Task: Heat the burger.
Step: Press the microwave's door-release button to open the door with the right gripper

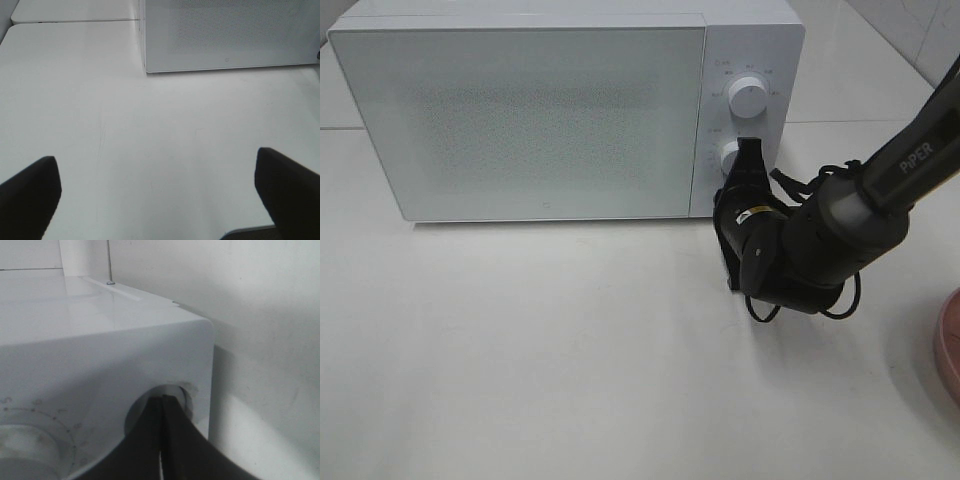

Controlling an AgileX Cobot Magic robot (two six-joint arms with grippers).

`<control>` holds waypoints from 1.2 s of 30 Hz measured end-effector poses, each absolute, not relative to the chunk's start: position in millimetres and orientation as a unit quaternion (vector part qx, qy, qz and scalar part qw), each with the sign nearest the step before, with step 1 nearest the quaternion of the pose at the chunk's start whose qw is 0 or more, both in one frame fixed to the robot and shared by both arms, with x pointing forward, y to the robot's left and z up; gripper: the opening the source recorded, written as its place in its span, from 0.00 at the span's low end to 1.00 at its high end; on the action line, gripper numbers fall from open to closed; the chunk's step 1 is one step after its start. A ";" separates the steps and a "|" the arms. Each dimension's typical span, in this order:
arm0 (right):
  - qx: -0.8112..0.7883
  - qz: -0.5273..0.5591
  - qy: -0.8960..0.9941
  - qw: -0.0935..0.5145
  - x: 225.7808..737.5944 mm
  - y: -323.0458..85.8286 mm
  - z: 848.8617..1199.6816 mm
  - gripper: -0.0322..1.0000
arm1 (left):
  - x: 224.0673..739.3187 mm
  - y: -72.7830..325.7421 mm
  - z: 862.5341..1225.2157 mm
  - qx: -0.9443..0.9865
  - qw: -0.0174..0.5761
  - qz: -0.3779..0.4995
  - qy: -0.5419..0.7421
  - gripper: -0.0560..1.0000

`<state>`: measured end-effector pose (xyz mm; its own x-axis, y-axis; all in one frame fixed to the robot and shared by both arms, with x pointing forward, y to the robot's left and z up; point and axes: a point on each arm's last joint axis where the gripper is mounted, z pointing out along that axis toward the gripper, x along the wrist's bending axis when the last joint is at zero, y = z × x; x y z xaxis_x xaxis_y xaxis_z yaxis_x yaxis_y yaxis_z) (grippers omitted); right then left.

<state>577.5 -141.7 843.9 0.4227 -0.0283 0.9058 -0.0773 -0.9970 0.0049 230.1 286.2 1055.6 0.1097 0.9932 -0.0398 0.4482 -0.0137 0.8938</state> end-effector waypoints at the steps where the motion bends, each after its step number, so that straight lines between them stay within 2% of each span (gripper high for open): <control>1: 0.844 0.535 -0.031 0.024 579.6 -139.3 842.6 0.03 | 230.1 286.2 1055.6 0.627 0.403 0.338 0.575 0.97; 36: 0.854 0.518 -0.049 0.017 584.7 -135.6 843.5 0.04 | 230.1 286.2 1055.6 0.627 0.403 0.338 0.575 0.97</control>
<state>584.7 -135.6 843.5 0.4589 -0.0667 0.8860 -0.1017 -0.9946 -0.0222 230.1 286.2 1055.6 0.1097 0.9932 -0.0398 0.4482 -0.0137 0.8938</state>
